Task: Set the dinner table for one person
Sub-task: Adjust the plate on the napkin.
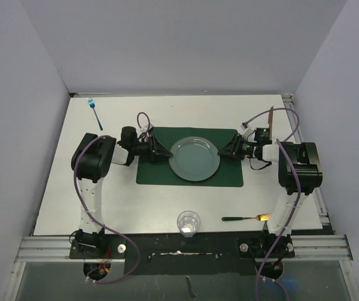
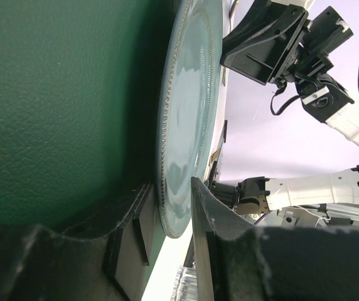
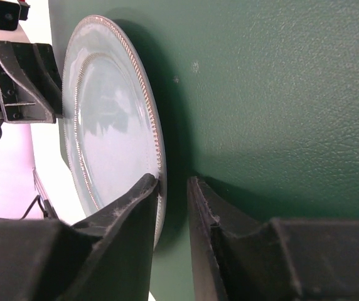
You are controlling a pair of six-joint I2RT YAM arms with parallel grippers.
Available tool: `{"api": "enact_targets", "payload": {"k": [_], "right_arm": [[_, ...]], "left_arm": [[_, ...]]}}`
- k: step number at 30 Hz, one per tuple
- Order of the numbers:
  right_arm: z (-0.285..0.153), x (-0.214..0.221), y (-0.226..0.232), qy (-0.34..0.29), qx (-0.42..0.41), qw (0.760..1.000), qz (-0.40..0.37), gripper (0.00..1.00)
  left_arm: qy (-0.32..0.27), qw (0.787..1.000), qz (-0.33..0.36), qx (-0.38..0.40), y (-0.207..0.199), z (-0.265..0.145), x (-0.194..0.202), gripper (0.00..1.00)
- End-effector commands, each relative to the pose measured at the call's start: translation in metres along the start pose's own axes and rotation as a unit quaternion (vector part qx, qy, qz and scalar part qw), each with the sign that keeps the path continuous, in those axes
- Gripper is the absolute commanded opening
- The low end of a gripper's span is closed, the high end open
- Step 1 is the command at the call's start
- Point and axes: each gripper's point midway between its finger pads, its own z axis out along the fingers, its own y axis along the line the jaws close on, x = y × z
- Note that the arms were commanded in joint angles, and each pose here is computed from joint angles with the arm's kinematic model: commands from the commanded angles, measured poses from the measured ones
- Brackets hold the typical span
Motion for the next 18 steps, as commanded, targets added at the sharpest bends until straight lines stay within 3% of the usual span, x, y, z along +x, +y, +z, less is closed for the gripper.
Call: {"api": "enact_targets", "payload": {"k": [1,5,9,12,18], "right_arm": [[-0.0080,0.0040,-0.0093,-0.007,0.027,1.000,-0.005,0.20],[-0.0061,0.0072,-0.0117,-0.005,0.025,1.000,0.000,0.07],[-0.0040,0.0078,-0.0125,-0.003,0.022,1.000,0.003,0.04],[-0.0032,0.0078,-0.0127,-0.002,0.021,1.000,0.005,0.04],[-0.0019,0.0061,-0.0120,-0.001,0.018,1.000,0.007,0.13]], "left_arm": [[0.004,0.999,0.037,0.023,-0.0126,0.0026,-0.0082,0.24],[0.006,0.999,0.033,0.022,-0.0086,0.0029,-0.0074,0.17],[0.008,0.999,0.030,0.022,-0.0060,0.0039,-0.0064,0.00],[0.009,0.999,0.029,0.022,-0.0047,0.0046,-0.0067,0.02],[0.014,0.999,0.030,0.026,-0.0036,0.0056,-0.0066,0.14]]}}
